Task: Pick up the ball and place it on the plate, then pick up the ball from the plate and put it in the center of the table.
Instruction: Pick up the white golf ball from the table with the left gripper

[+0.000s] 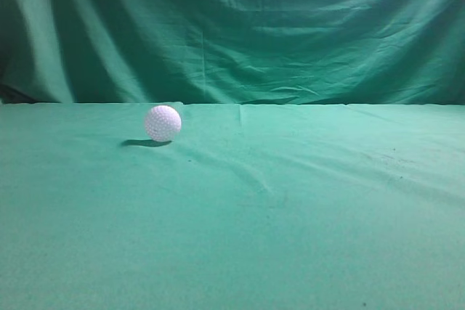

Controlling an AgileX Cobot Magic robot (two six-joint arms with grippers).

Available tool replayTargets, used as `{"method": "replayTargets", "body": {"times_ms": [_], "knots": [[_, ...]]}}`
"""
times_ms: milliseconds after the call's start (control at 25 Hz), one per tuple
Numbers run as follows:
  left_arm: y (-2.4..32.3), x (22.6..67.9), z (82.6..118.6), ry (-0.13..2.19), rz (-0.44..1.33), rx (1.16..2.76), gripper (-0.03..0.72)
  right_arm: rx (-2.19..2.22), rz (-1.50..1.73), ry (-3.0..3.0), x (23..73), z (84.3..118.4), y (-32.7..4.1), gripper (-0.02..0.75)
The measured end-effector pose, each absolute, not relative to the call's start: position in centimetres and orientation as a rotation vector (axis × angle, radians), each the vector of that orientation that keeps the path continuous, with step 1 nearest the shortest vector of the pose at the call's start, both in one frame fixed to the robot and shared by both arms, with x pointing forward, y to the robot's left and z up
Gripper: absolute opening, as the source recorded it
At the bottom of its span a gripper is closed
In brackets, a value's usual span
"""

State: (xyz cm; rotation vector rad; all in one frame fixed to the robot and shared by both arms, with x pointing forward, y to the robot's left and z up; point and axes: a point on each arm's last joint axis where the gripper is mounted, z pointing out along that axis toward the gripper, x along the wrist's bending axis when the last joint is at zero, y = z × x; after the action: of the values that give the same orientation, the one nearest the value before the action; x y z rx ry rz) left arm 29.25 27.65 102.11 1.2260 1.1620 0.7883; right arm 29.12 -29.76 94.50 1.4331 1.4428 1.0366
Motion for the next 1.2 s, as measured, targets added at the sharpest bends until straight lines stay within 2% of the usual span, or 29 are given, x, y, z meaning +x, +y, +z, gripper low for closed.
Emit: {"method": "replayTargets", "body": {"times_ms": [240,360,480,840,1000,1200], "knots": [[27.8,29.5,103.5,1.202,0.677,1.024,0.0,1.433,1.037,1.443,29.1,94.5,-29.8,0.0],[27.9,29.6,104.1,1.198,0.689,1.009,0.0,1.433,1.037,1.443,29.1,94.5,-29.8,0.0],[27.0,30.4,104.9,1.176,0.651,1.164,0.0,1.433,1.037,1.443,29.1,94.5,-29.8,0.0],[24.8,35.6,106.7,1.106,0.492,1.783,0.0,1.433,1.037,1.443,29.1,94.5,-29.8,0.0],[23.5,39.0,107.5,1.083,0.397,1.913,0.0,1.433,1.037,1.443,29.1,94.5,-29.8,0.0],[21.3,43.5,106.8,1.054,0.317,2.084,0.0,1.433,1.037,1.443,29.1,94.5,-29.8,0.0]]}}
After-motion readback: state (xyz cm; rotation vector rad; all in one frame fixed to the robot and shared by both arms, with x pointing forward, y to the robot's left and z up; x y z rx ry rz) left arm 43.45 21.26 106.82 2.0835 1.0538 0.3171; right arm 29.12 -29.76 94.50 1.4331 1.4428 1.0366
